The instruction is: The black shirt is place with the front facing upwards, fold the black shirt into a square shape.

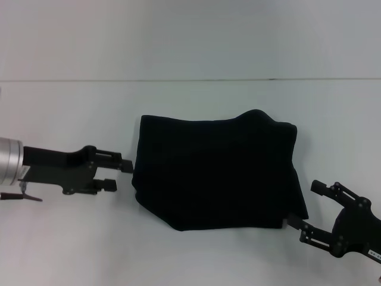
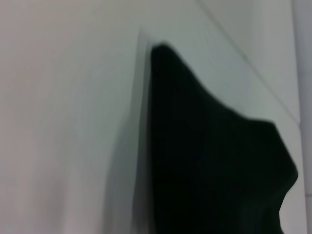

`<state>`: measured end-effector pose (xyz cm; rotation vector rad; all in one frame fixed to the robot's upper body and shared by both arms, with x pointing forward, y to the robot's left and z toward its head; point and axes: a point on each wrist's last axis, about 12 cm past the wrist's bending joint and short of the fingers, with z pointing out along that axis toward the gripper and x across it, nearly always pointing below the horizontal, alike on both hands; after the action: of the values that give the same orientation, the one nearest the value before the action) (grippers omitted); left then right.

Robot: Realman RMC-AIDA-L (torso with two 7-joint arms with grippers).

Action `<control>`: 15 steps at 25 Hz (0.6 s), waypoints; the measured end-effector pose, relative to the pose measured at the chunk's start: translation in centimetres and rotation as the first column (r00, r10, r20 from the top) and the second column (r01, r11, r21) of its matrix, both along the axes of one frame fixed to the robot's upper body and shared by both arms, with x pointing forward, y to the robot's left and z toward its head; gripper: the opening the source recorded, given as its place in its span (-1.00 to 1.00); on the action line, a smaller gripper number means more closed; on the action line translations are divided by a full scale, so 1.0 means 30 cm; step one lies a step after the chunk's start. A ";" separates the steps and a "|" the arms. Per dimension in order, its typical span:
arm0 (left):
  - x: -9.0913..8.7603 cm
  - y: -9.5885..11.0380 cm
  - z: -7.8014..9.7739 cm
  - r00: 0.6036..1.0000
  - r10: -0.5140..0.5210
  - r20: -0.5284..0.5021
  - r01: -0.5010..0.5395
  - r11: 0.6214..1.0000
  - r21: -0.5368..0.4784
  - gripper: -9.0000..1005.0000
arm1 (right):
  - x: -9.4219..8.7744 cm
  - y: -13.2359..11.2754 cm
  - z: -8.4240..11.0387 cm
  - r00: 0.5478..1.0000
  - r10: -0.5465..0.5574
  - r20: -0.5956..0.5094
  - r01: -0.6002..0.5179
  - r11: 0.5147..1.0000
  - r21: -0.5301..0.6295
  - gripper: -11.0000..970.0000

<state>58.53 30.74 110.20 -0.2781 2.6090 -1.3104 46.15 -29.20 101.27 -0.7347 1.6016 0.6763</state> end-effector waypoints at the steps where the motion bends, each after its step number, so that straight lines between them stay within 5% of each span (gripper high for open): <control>1: -0.004 -0.003 -0.001 1.000 -0.009 -0.012 0.009 1.000 0.001 0.30 | 0.000 0.000 0.000 1.000 0.000 0.000 0.000 1.000 0.000 0.89; 15: -0.014 -0.080 -0.021 0.995 -0.086 -0.041 0.086 0.996 -0.003 0.30 | 0.012 -0.001 -0.003 1.000 -0.015 -0.004 0.015 1.000 -0.011 0.89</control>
<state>58.13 28.34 109.56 -0.1972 2.6822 -1.3476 46.51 -29.23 101.19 -0.7294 1.6143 0.6586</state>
